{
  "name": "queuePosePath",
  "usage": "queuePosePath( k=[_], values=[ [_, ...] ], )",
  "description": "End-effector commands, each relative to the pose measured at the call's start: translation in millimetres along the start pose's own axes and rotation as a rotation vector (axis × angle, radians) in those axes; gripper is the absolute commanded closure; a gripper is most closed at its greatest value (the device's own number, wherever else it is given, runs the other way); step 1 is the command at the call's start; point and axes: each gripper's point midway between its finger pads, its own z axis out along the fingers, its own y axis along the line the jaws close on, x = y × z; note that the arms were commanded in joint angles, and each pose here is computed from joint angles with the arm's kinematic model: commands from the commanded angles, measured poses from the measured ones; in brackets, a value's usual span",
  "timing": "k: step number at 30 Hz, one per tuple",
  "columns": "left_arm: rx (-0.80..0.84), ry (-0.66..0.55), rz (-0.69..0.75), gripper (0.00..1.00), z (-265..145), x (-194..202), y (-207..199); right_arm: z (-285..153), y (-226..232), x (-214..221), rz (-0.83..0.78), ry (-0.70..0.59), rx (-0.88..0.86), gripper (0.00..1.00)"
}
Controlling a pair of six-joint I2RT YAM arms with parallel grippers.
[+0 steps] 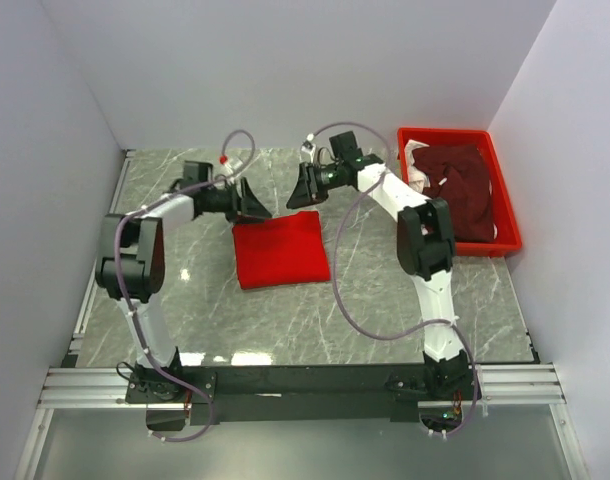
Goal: Fold and stack the t-shirts
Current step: Fold the tshirt
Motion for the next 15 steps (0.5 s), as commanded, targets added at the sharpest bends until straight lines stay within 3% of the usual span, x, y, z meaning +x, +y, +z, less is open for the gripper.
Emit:
queuePosePath(
  k=[1,7,10,12,15],
  values=[
    [0.036,-0.03,-0.185,0.37,14,1,10,22,-21,-1,0.151,-0.009,-0.061,0.64],
    [-0.052,-0.056,-0.302,0.37,12,-13,85,29,-87,4,0.252,-0.034,0.044,0.68],
    [-0.033,-0.071,-0.341,0.36,3,-25,103,21,-110,5,0.284,-0.055,0.097,0.68],
    [-0.003,-0.061,-0.325,0.33,-3,-30,90,16,-106,1,0.25,-0.058,0.099,0.67],
    [0.068,-0.05,-0.244,0.28,-22,-37,42,-15,-46,-33,0.137,-0.114,0.037,0.58]
  ],
)
